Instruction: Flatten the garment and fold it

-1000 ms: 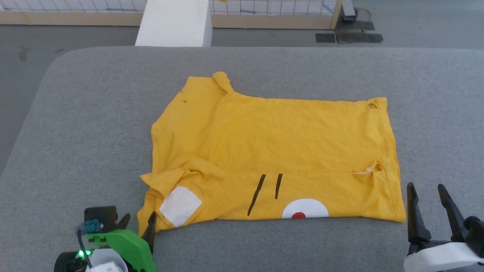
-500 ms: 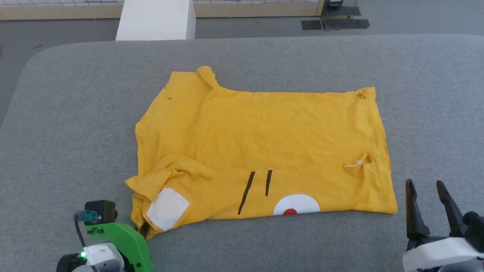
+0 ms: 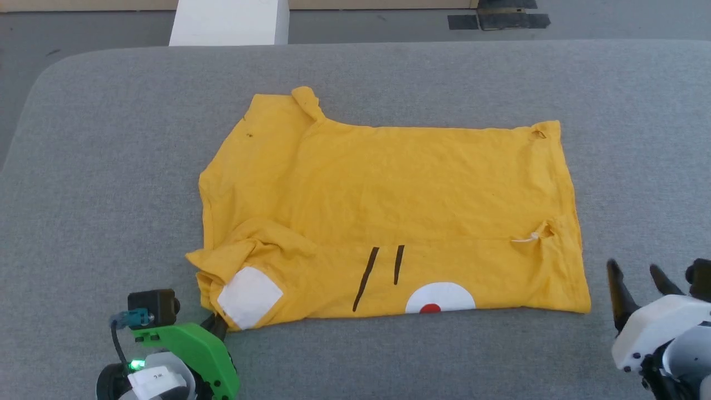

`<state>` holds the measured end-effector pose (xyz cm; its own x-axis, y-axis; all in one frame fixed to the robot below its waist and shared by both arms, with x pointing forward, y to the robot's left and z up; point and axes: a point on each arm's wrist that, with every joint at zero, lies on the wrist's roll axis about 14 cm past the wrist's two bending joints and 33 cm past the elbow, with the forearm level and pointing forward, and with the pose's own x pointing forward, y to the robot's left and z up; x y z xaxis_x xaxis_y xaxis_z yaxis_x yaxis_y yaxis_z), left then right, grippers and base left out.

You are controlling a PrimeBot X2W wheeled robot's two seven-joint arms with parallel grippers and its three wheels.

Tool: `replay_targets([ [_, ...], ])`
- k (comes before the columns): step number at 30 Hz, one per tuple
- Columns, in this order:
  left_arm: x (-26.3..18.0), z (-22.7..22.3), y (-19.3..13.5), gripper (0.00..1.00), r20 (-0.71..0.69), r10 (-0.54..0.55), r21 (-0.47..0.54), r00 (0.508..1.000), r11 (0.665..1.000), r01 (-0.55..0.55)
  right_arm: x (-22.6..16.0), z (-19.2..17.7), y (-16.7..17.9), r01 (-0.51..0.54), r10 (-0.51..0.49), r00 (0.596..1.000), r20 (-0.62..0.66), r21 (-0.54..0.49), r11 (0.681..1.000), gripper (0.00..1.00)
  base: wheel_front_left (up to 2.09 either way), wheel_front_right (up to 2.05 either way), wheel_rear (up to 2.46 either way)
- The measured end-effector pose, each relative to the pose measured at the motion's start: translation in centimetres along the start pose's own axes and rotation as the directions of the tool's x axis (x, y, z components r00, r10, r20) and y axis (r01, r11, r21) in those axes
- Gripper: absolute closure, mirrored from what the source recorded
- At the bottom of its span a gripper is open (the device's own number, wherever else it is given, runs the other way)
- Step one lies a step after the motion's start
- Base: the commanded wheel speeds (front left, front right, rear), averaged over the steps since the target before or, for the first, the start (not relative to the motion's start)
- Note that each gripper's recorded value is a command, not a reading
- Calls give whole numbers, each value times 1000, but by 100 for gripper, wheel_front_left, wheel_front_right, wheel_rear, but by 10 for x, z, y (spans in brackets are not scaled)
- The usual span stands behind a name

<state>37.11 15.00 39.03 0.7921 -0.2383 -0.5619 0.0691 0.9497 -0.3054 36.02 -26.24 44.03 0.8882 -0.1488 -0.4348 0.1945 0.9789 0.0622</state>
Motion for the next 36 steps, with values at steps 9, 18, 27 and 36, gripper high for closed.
replay_targets([
  [9,-1,-1,2,100,-2,7,-5,1000,1000,-7,6,-38,4,-9,5,972,-237,-18,1000,0,0,0,0],
  [18,-1,-3,7,100,-15,19,-9,1000,1000,-19,10,-77,5,-7,9,929,-370,6,1000,0,0,0,0],
  [27,0,-1,12,100,-19,34,-7,999,999,-34,20,-80,15,-29,44,925,-378,43,999,100,0,0,0],
  [36,-15,15,14,100,54,35,-91,998,995,-30,14,-51,5,-5,22,965,-262,64,998,100,0,0,0],
])
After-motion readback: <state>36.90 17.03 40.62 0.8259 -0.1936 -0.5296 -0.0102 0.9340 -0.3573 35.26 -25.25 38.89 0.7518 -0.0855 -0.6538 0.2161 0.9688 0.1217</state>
